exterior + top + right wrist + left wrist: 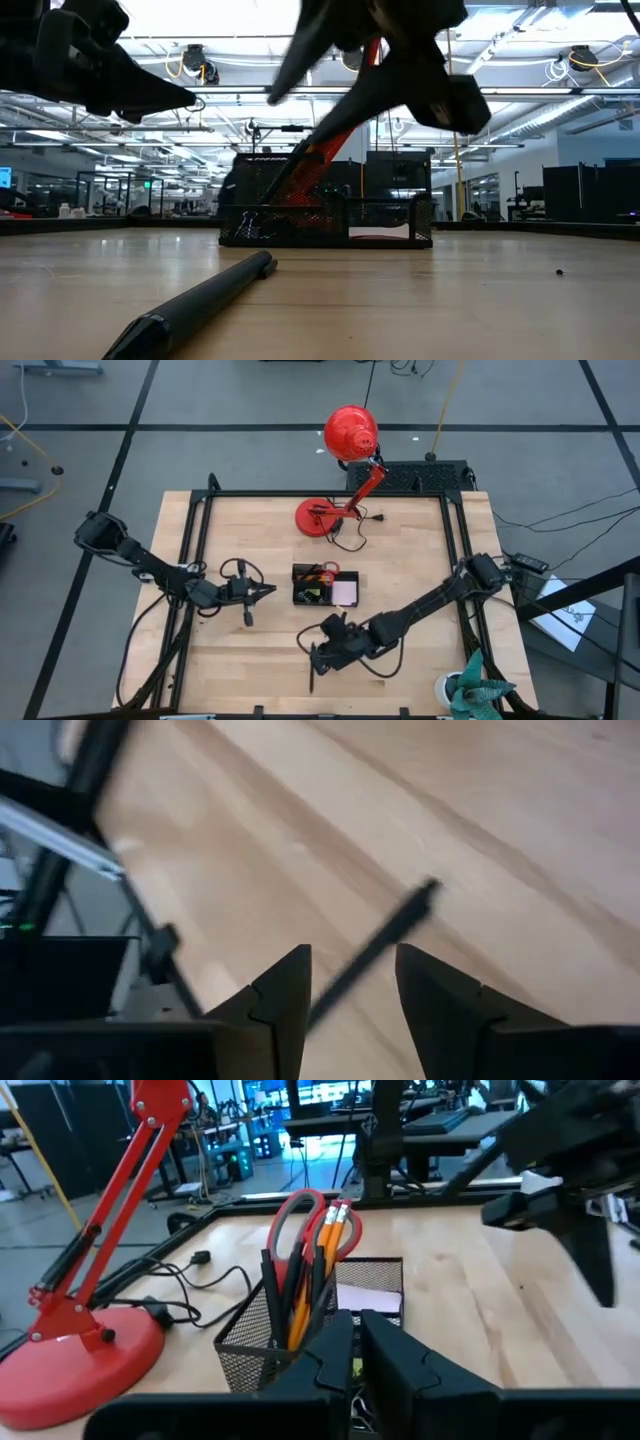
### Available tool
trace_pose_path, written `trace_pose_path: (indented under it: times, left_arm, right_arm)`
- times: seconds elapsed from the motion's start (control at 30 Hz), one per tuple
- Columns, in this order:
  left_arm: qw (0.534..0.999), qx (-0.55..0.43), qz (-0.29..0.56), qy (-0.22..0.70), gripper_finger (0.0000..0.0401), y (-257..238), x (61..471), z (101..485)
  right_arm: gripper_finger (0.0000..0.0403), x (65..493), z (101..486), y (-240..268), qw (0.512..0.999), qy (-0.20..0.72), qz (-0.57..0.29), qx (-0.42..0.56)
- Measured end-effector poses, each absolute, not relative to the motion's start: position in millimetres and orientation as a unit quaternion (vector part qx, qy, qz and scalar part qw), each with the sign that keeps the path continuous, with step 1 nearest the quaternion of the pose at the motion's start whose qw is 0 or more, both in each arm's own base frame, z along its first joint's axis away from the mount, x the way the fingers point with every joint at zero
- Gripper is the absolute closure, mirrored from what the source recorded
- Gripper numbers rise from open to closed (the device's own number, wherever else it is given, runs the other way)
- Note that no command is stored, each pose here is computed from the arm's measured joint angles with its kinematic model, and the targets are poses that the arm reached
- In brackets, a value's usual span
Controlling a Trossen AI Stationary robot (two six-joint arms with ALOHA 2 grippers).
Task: Pick and place office supplies into organizer
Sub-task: Put the black pen into the black mesh desk organizer
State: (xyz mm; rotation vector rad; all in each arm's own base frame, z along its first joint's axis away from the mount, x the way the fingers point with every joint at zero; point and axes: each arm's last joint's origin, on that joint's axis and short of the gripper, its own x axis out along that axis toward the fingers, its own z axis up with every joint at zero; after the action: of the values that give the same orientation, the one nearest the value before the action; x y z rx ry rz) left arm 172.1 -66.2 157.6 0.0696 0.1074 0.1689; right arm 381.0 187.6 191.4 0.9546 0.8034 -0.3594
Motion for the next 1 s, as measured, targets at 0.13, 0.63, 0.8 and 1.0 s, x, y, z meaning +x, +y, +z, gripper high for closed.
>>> trace_pose_path:
  times: [0.13, 0.63, 0.8, 1.0]
  left_arm:
    - [0.993, 0.052, 0.083, 0.058, 0.0370, -66.1, 172.0, 156.9]
    - [0.991, 0.063, 0.083, 0.079, 0.0370, -65.8, 171.4, 152.4]
    - [0.992, 0.056, 0.084, 0.079, 0.0370, -65.8, 171.4, 152.3]
    - [0.992, 0.043, 0.084, 0.078, 0.0370, -65.8, 171.4, 152.3]
  right_arm:
    - [0.0264, 385.0, 189.5, 174.3, 0.791, 0.380, -0.184, 0.443]
    - [0.0264, 409.5, 126.4, 174.0, 0.751, 0.420, -0.164, 0.482]
    - [0.0264, 409.1, 125.7, 173.4, 0.748, 0.418, -0.174, 0.485]
    - [0.0264, 407.1, 123.0, 172.1, 0.741, 0.425, -0.190, 0.483]
